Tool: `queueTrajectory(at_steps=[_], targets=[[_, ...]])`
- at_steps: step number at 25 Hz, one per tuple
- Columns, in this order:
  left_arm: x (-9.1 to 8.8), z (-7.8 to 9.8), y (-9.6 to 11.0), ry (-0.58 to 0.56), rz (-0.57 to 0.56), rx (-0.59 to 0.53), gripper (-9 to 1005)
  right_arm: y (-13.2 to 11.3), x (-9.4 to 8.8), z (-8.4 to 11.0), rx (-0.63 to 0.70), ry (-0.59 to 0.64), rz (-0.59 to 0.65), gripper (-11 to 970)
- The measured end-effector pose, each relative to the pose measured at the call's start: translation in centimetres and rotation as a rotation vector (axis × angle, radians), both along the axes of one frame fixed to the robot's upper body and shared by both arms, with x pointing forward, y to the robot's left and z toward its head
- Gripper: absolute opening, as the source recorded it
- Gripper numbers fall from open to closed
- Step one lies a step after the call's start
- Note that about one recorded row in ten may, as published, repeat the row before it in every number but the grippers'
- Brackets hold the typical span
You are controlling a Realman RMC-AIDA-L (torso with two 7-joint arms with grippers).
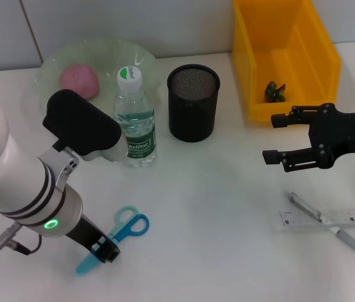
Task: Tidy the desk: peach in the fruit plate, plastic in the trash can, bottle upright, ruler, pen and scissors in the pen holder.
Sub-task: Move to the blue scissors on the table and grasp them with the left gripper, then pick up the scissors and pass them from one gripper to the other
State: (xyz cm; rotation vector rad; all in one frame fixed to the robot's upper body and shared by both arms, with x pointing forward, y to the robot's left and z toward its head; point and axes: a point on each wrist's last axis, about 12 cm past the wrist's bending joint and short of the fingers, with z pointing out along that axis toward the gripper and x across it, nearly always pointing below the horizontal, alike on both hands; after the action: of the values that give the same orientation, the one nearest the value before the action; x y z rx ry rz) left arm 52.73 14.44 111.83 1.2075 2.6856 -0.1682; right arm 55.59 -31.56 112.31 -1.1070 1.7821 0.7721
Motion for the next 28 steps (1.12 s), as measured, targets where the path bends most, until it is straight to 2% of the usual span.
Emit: queueTrajectory(at_steps=[20, 28], targets=[[0.4, -0.4, -0.6, -0.017, -0.025, 0.02, 251, -0.2, -0.1, 0.0, 0.001, 0.0, -0.004, 802], [0.3, 0.9, -1.0, -0.047, -0.037, -0.012, 232, -0.3, -0.2, 0.0, 0.006, 0.0, -0.012, 802]])
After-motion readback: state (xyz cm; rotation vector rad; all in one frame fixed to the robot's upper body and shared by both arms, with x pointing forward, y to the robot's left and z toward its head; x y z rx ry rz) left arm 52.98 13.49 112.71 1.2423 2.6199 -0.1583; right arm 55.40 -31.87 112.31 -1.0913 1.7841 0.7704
